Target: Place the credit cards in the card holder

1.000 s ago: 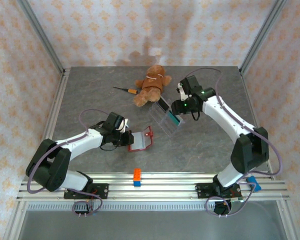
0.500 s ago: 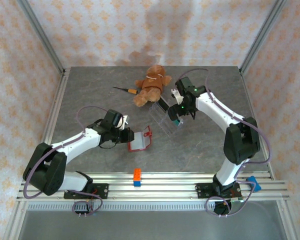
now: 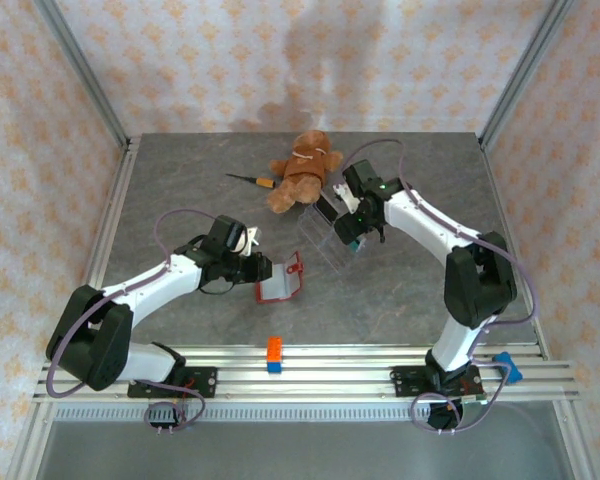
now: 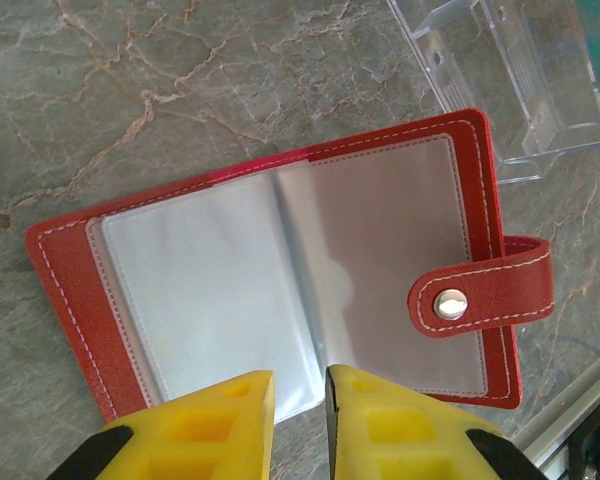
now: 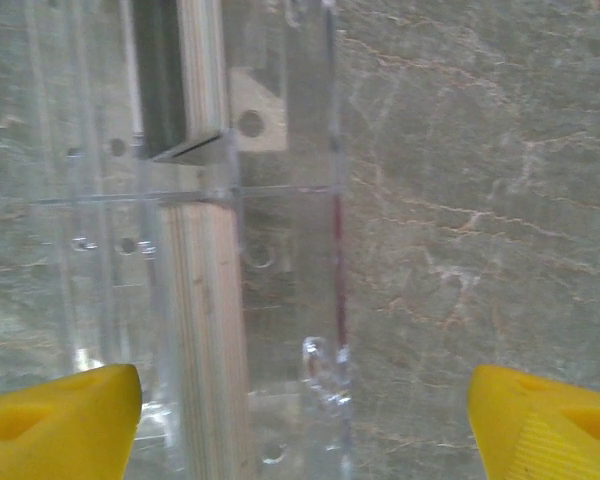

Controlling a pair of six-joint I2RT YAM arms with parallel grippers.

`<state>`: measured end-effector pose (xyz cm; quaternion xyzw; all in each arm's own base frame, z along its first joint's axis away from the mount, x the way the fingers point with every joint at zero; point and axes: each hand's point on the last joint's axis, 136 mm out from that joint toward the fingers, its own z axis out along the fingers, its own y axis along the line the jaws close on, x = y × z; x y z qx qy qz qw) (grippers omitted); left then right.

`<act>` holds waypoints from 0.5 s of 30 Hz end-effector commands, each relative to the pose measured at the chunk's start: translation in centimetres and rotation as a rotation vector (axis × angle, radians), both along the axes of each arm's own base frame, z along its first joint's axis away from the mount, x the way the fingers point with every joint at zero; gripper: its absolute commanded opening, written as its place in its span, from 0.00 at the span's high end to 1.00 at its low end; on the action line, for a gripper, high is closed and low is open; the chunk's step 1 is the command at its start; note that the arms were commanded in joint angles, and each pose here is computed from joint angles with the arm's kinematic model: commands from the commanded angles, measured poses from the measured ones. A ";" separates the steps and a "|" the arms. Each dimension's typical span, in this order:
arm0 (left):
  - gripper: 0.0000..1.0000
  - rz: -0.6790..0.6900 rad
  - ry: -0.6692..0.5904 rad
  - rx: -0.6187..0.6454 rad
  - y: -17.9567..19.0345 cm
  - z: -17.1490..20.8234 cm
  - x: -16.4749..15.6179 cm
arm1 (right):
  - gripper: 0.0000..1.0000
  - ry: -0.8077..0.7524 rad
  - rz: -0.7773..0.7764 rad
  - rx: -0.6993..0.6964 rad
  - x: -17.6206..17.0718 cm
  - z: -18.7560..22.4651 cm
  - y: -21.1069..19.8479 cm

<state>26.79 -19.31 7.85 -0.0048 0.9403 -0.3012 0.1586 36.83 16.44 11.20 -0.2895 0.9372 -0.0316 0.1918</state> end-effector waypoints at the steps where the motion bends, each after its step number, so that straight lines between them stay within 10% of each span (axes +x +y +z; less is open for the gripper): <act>1: 0.77 0.002 -0.024 -0.022 -0.4 1.0 0.9 | 0.16 -0.084 -0.013 -0.113 1.2 0.1 -1.2; 15: 0.77 0.004 -0.015 0.013 0.1 0.7 0.6 | 0.28 -0.276 -0.041 -0.080 1.8 3.6 -1.5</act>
